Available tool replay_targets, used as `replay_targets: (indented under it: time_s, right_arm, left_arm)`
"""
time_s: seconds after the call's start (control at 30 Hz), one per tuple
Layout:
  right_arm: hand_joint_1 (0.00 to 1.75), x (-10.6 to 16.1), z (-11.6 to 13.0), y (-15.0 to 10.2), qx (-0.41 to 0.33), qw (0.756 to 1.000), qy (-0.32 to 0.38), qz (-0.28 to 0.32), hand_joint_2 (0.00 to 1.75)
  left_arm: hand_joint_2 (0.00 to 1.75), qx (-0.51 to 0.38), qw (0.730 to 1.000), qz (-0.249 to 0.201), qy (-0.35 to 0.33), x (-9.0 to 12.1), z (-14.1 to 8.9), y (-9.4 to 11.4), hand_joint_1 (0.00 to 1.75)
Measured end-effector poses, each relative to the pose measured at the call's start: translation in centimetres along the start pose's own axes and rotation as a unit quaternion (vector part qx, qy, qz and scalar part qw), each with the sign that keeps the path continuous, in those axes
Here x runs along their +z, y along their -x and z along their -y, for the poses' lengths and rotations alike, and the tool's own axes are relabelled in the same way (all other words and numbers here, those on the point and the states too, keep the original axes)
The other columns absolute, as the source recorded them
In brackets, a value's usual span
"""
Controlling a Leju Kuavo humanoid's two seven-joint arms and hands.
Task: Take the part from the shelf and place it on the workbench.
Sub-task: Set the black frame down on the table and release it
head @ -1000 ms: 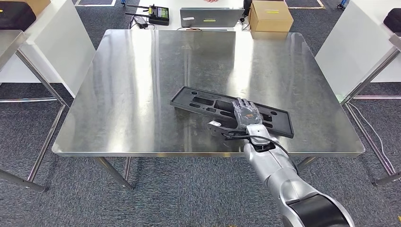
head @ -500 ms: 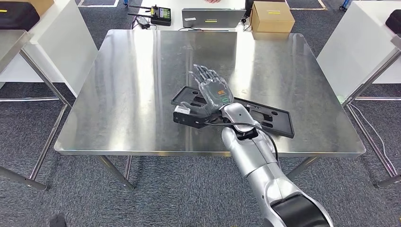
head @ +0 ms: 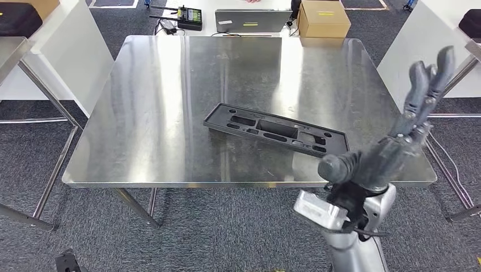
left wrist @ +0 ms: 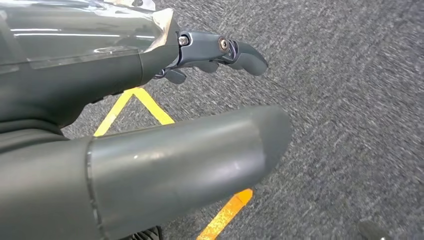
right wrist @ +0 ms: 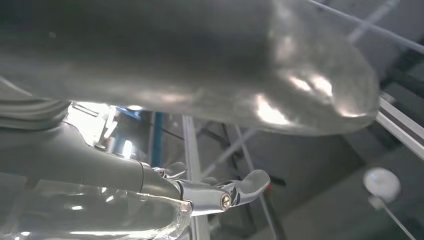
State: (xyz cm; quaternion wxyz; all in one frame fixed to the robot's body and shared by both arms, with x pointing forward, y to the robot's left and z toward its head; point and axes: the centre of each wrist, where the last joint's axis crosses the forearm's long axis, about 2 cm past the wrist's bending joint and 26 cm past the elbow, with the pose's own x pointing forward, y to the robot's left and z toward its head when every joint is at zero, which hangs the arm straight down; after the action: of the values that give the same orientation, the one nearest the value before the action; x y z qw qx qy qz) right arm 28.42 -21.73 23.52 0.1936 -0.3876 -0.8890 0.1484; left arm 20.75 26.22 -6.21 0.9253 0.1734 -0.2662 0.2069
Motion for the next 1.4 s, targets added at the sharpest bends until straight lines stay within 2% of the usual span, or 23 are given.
replay_targets:
  time_s: [0.37, 0.47, 0.63, 0.8, 0.93, 1.1, 1.4]
  right_arm:
    - [0.00, 0.1, 1.9, -0.9, -0.012, 0.999, 0.037, 0.008, 0.00]
    - [0.00, 1.3, 2.4, -1.0, -0.074, 0.994, 0.077, -0.015, 0.00]
    - [0.00, 5.0, 2.8, -1.0, -0.185, 0.968, 0.128, -0.112, 0.00]
    - [0.00, 7.0, 1.9, -0.9, -0.235, 0.950, 0.111, -0.174, 0.00]
    - [0.00, 8.4, 0.4, -0.5, -0.278, 0.931, 0.072, -0.226, 0.00]
    - [0.00, 10.5, -1.8, 0.4, -0.295, 0.913, 0.033, -0.280, 0.00]
    - [0.00, 11.6, -2.0, 0.5, -0.271, 0.915, 0.036, -0.296, 0.00]
  left_arm:
    - [0.00, 0.004, 1.000, -0.001, 0.004, 0.2, 0.4, 0.1, 0.00]
    - [0.00, 0.014, 1.000, 0.001, -0.002, 0.3, 0.5, 0.2, 0.00]
    - [0.00, 0.040, 0.999, -0.008, -0.019, 0.4, 0.5, 0.4, 0.00]
    - [0.00, 0.060, 0.997, -0.026, -0.035, 0.2, 0.0, 0.6, 0.00]
    - [0.00, 0.075, 0.995, -0.038, -0.056, -0.1, -0.7, 0.9, 0.00]
    - [0.00, 0.086, 0.992, -0.048, -0.073, -0.1, -1.0, 1.3, 0.00]
    - [0.00, 0.092, 0.990, -0.053, -0.088, 0.0, -1.5, 2.3, 0.00]
